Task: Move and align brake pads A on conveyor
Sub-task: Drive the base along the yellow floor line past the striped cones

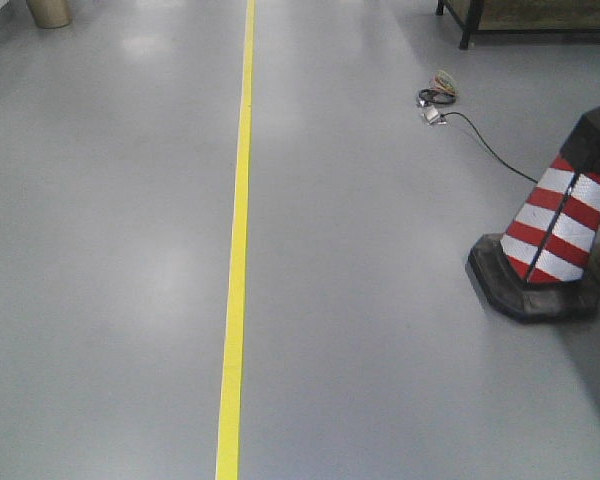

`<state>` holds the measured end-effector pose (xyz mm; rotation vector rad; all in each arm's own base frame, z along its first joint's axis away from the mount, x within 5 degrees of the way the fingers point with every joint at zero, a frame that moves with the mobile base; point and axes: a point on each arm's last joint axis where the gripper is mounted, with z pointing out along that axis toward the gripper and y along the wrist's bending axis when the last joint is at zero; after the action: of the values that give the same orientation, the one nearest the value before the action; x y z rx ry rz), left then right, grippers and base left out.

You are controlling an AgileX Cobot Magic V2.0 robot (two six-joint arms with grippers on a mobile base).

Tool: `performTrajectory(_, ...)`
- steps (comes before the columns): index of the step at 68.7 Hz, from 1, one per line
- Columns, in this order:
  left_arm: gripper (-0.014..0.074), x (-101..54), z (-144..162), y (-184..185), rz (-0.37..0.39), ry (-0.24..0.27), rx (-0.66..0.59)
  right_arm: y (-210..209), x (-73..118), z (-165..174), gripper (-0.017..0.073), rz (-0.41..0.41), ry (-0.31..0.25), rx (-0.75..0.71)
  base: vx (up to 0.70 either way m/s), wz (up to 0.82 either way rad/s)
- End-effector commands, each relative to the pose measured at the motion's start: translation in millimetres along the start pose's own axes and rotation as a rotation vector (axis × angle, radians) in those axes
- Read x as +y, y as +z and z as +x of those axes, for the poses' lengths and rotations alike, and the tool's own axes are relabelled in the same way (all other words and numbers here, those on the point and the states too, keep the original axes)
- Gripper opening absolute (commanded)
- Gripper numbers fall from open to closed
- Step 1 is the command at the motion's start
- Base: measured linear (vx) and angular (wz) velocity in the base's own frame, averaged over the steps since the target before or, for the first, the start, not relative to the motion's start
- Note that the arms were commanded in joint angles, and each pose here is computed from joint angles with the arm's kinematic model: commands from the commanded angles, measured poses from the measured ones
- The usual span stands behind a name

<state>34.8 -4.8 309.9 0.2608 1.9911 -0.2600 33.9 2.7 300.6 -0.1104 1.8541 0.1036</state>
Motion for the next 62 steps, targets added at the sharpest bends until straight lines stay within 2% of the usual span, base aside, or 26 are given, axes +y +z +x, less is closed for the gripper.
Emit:
performTrajectory(1,-0.0006,-2.5,-16.0,-3.6,0.026,0.001,-0.103,-3.3,0.0,-16.2,-0.0006,0.002,-0.01,-0.114,0.65,-0.03)
performTrajectory(62,-0.0006,-2.5,-16.0,-3.6,0.026,0.001,-0.103,-3.3,0.0,-16.2,-0.0006,0.002,-0.01,-0.114,0.55,-0.07)
